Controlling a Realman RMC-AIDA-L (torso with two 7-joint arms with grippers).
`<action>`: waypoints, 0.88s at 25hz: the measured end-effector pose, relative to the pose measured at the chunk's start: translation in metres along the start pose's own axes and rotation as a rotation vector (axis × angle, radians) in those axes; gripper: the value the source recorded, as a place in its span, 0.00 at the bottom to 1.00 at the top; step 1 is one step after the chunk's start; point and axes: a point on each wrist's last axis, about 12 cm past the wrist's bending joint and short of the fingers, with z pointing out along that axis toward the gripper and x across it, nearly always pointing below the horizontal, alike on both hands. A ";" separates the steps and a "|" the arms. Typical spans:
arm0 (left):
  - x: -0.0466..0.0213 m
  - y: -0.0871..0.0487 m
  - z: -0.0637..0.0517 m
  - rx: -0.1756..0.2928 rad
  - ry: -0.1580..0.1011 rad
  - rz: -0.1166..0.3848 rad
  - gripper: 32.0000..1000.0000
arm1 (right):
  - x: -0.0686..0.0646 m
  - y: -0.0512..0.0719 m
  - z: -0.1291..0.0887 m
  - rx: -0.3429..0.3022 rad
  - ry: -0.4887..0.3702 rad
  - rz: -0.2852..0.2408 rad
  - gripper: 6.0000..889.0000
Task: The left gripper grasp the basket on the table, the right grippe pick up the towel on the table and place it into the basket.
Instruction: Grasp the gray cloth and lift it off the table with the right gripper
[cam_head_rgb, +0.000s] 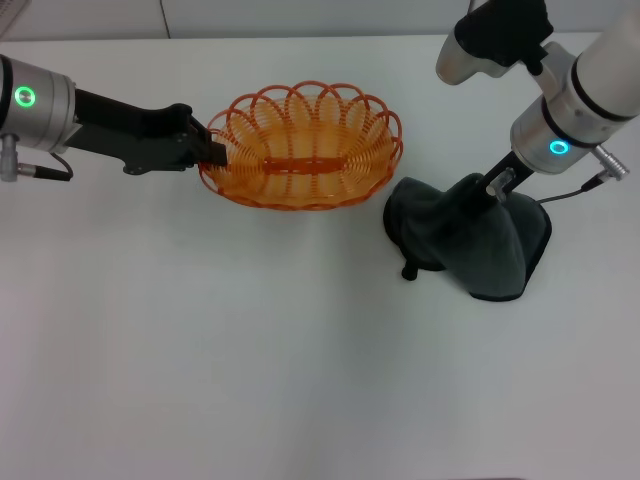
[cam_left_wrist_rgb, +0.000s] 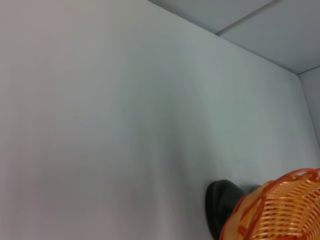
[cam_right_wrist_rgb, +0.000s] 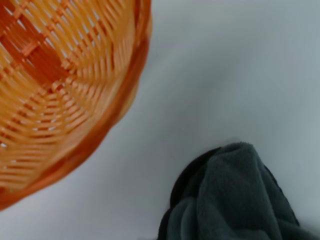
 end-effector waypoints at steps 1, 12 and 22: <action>0.0000 0.000 0.000 0.000 0.000 0.000 0.06 | 0.000 0.000 0.000 0.000 0.000 0.000 0.96; 0.0000 0.000 0.000 0.000 0.000 0.000 0.06 | 0.000 0.000 0.000 0.000 -0.001 0.000 0.90; -0.0001 0.001 0.000 -0.003 -0.005 -0.001 0.06 | 0.000 -0.003 -0.001 -0.004 -0.027 0.023 0.64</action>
